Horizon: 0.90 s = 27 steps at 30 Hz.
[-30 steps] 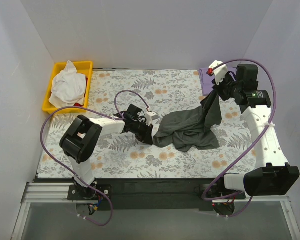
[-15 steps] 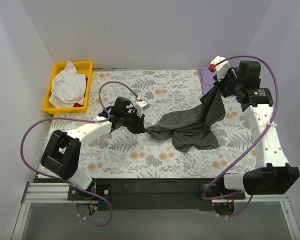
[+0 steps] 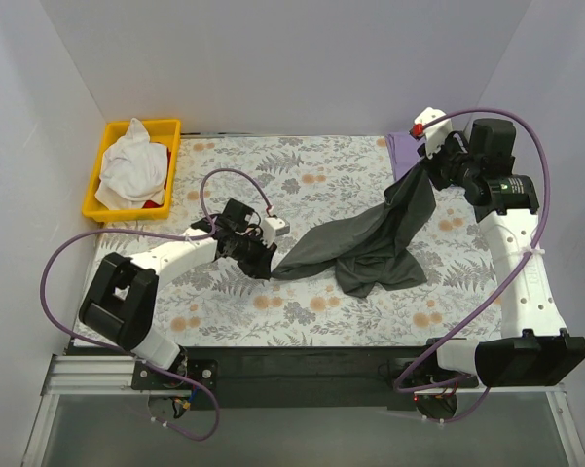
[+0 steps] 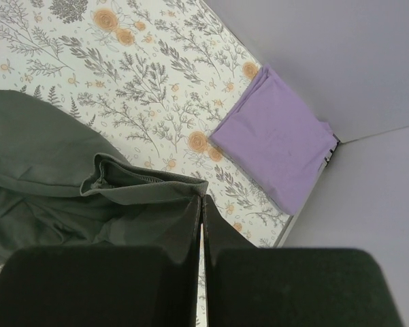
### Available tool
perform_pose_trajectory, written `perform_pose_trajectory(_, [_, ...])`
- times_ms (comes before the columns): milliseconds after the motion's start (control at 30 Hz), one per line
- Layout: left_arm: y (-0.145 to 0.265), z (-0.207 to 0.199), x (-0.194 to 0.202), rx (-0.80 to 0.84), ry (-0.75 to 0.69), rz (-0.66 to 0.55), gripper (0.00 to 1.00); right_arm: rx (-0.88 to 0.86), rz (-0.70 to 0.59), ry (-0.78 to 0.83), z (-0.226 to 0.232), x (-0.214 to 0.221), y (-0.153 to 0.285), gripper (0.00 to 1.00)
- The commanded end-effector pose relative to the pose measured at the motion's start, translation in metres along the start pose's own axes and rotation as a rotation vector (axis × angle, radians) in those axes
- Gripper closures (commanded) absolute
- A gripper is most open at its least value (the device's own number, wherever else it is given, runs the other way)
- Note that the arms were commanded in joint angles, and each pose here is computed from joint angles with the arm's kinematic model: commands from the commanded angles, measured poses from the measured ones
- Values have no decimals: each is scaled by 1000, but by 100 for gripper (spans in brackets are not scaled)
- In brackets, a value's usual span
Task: Fold and stack the t-shirts
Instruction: Flatten the tshirt out
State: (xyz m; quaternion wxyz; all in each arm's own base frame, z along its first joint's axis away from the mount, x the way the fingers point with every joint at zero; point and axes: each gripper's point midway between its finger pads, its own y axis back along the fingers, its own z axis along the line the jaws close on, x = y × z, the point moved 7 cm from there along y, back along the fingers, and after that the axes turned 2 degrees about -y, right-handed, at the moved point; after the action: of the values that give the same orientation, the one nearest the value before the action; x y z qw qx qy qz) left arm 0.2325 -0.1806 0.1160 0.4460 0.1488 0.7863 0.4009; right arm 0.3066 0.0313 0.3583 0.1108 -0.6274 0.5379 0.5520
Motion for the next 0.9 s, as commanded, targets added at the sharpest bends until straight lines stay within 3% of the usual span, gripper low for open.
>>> perform_pose_trajectory(0, [-1,-2,7,13,-31,19,84,-1,-34,-5,0,-8,8,99])
perform_pose_trajectory(133, [-3,1,4,-1,-49,-8,66,-15,-26,-5,2,-5,7,99])
perform_pose_trajectory(500, [-22,0,3,65,-50,-13,61,-18,-16,-3,2,-2,4,99])
perform_pose_trajectory(733, [-38,1,-3,84,-27,-21,67,-9,-10,-1,2,-1,5,99])
perform_pose_trajectory(867, [-43,6,-7,67,-12,-17,88,2,-8,7,0,-1,6,99])
